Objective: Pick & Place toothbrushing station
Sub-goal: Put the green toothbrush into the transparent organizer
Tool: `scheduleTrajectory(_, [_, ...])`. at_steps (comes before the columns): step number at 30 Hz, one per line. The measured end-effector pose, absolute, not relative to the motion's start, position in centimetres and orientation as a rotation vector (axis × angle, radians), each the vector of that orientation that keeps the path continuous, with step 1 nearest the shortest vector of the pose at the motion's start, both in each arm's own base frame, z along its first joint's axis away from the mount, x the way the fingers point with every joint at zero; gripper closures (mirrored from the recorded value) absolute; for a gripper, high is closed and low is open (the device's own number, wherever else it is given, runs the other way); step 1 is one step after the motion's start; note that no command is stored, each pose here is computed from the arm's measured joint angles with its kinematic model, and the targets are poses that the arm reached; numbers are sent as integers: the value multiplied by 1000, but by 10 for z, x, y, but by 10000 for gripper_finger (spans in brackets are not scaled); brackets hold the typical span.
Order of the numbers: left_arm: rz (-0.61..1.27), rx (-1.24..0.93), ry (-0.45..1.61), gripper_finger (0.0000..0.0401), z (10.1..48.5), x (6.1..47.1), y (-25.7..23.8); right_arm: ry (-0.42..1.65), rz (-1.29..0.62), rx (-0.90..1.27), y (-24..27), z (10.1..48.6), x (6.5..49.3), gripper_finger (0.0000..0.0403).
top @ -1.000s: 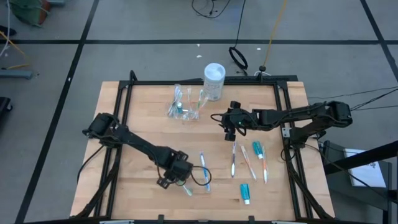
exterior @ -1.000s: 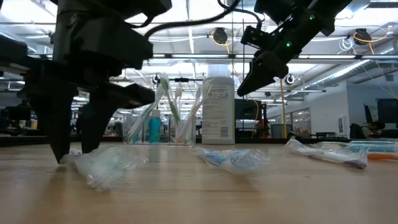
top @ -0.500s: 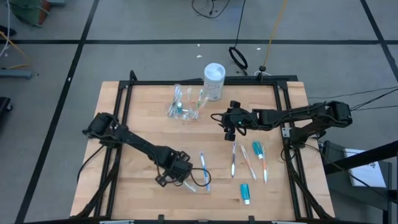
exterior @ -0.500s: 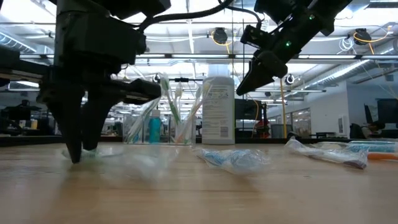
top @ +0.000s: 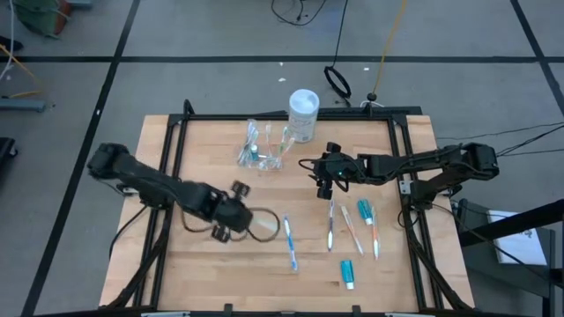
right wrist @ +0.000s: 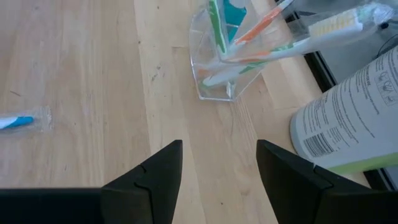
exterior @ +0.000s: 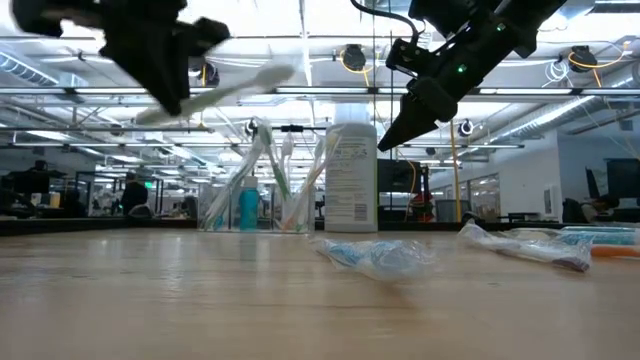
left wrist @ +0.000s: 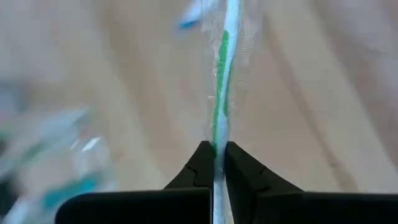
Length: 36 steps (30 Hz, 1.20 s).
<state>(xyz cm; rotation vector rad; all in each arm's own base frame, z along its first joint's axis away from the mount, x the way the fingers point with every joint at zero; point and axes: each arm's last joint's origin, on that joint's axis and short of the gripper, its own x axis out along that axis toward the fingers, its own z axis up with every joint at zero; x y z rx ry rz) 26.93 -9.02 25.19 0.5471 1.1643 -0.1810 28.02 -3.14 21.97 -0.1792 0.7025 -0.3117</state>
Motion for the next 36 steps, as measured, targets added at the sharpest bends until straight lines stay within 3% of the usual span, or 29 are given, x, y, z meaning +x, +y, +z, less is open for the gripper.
scheduleTrajectory(6, [321,373,1000,365,295,240,-59,700,-312,-179,-31,220,280,206])
scheduleTrajectory(11, [691,243,818,372,318,218,-34,700,-312,-179,-31,220,280,206])
scheduleTrajectory(19, [1019,209,591,377,313,199,-18,700,-312,-178,-31,220,280,206])
scheduleTrajectory(23, [1070,110,517,368,278,202,-12,693,-312,-178,-31,220,281,206])
scheduleTrajectory(28, [994,-18,475,385,230,214,7,692,-312,-178,-31,220,281,206])
scheduleTrajectory(33, [797,-87,310,392,212,222,36,692,-312,-178,-31,220,281,206])
scheduleTrajectory(36, [801,-62,169,378,213,217,55,693,-312,-178,-31,220,281,206])
